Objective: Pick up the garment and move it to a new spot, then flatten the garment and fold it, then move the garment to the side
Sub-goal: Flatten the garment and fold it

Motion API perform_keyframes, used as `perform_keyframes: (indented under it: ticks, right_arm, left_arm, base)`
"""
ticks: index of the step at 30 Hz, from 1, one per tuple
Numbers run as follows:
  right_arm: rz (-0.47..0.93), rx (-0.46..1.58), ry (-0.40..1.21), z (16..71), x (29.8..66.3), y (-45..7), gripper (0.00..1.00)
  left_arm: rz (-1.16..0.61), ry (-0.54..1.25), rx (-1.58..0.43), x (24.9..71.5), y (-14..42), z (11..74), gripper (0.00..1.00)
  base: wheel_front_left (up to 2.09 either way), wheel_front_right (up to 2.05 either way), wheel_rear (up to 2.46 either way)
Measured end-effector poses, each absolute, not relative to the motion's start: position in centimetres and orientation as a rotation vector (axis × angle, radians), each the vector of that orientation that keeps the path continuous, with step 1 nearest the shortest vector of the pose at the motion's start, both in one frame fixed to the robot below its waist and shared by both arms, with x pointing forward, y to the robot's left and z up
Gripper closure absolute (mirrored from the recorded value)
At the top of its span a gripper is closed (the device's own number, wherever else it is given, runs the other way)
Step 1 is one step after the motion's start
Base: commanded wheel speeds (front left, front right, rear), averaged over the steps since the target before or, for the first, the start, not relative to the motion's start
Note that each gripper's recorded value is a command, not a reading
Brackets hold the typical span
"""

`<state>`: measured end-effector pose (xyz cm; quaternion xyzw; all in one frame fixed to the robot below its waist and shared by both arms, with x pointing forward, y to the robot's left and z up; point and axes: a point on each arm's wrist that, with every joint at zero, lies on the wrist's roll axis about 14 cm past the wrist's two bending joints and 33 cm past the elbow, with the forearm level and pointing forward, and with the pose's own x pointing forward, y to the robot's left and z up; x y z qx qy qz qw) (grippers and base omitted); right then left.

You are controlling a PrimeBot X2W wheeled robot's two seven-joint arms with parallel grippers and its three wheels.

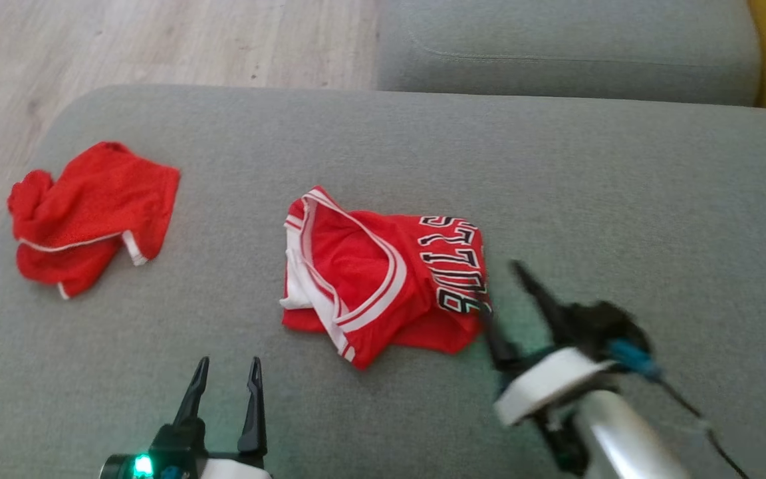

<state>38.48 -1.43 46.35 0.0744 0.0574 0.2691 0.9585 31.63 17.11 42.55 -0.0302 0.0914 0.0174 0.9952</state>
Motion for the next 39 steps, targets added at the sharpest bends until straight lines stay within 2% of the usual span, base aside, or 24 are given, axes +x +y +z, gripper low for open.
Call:
perform_keyframes:
  ticks: [6,10,19,29,31,32,33,34,35,39]
  right_arm:
    - [0.876,0.078,0.143,45.9,34.1,7.1,0.0]
    - [0.996,0.023,0.231,43.4,31.7,9.4,0.0]
    - [1.056,-0.114,0.293,40.8,33.6,10.2,0.0]
    - [1.071,-0.17,0.423,37.1,33.4,9.8,0.0]
    - [1.073,-0.172,0.428,36.9,33.3,9.8,0.11]
    - [1.072,-0.174,0.437,36.8,33.2,9.7,0.23]
    - [1.068,-0.172,0.445,36.6,33.2,9.5,0.43]
    - [1.067,-0.175,0.451,36.4,33.1,9.4,0.76]
    - [1.069,-0.18,0.456,36.3,33.0,9.4,1.0]
    - [1.067,-0.16,0.456,36.4,32.9,9.4,1.0]
  left_arm:
    - [0.06,0.193,-0.072,31.1,17.7,42.3,0.0]
    - [0.078,0.2,-0.089,30.7,18.0,42.1,0.0]
    - [0.127,0.236,-0.104,29.6,19.0,41.2,0.0]
    - [0.15,0.245,-0.107,30.1,19.7,41.0,0.0]
    - [0.149,0.248,-0.107,30.1,19.6,41.0,0.0]
    - [0.148,0.249,-0.107,30.1,19.6,40.9,0.0]
    - [0.147,0.249,-0.107,30.2,19.6,40.9,0.0]
    - [0.146,0.249,-0.107,30.2,19.5,40.9,0.0]
    - [0.144,0.249,-0.107,30.2,19.5,40.9,0.0]
    - [0.131,0.246,-0.109,30.3,19.2,41.0,0.0]
  base:
    - [0.0,0.0,0.0]
    - [0.0,0.0,0.0]
    - [0.0,0.0,0.0]
    - [0.0,0.0,0.0]
    - [0.0,0.0,0.0]
    - [0.0,0.0,0.0]
    - [0.0,0.0,0.0]
    - [0.0,0.0,0.0]
    - [0.0,0.0,0.0]
    - [0.0,0.0,0.0]
